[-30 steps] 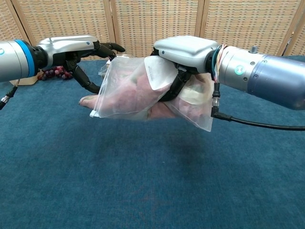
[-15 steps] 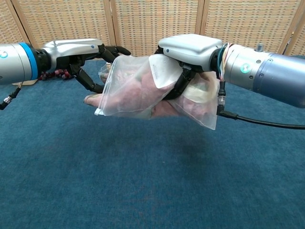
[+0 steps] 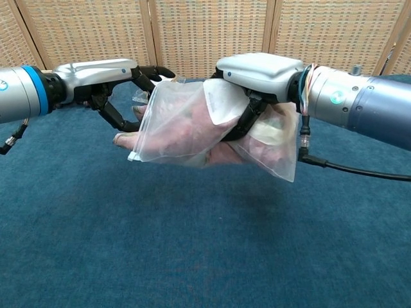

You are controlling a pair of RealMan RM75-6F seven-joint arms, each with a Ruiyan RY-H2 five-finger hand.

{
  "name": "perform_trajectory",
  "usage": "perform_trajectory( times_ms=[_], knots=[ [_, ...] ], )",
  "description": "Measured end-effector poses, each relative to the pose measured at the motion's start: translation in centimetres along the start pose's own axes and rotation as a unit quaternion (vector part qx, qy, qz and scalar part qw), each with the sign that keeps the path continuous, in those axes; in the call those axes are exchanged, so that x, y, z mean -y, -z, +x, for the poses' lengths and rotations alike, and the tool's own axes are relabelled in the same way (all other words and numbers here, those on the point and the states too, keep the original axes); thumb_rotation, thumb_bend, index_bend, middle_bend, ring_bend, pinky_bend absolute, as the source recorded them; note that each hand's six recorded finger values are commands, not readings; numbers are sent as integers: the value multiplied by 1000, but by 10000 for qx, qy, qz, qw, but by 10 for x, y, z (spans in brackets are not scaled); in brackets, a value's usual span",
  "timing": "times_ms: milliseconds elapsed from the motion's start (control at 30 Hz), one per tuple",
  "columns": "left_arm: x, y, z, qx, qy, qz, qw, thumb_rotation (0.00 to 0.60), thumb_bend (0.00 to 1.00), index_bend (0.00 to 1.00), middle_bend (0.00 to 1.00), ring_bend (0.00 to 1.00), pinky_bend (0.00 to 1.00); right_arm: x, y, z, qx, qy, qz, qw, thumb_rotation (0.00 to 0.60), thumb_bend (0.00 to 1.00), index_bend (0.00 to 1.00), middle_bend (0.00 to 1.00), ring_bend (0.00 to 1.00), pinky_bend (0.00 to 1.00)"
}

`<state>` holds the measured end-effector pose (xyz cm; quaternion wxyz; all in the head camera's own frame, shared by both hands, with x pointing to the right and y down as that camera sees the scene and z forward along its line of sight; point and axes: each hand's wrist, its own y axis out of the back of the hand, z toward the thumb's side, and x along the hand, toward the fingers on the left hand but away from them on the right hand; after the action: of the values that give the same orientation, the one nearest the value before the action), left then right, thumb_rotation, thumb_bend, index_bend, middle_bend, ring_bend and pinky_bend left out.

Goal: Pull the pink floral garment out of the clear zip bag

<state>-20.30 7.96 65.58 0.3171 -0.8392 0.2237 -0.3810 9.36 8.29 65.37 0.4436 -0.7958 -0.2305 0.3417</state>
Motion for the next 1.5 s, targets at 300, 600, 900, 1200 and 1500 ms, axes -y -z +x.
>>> perform_trajectory(
  times_ms=[300, 600, 900, 1200, 1500],
  knots=[
    [3, 5, -1, -57, -33, 52, 10000, 600, 414, 668, 0, 0, 0, 6, -2, 5, -68, -158, -196, 9997, 600, 487, 648, 631, 636, 648],
    [-2, 21, -7, -236, -145, 84, 9996, 600, 416, 671, 0, 0, 0, 20, -8, 11, -87, -550, -693, 9960, 600, 0, 11, 4, 14, 255],
    [-10, 45, -7, -635, -211, 199, 9976, 600, 416, 671, 0, 0, 0, 11, 2, 27, -46, -676, -572, 9961, 600, 0, 0, 0, 0, 71],
    [-16, 49, -4, -721, -256, 165, 9969, 600, 417, 671, 0, 0, 0, 1, 18, 56, -248, -152, 393, 9988, 600, 0, 106, 534, 537, 562],
    [-18, 41, -1, -680, -231, 181, 9973, 600, 417, 671, 0, 0, 0, 20, 17, 109, -1555, 50, 1832, 9707, 600, 0, 244, 781, 766, 967]
  ],
)
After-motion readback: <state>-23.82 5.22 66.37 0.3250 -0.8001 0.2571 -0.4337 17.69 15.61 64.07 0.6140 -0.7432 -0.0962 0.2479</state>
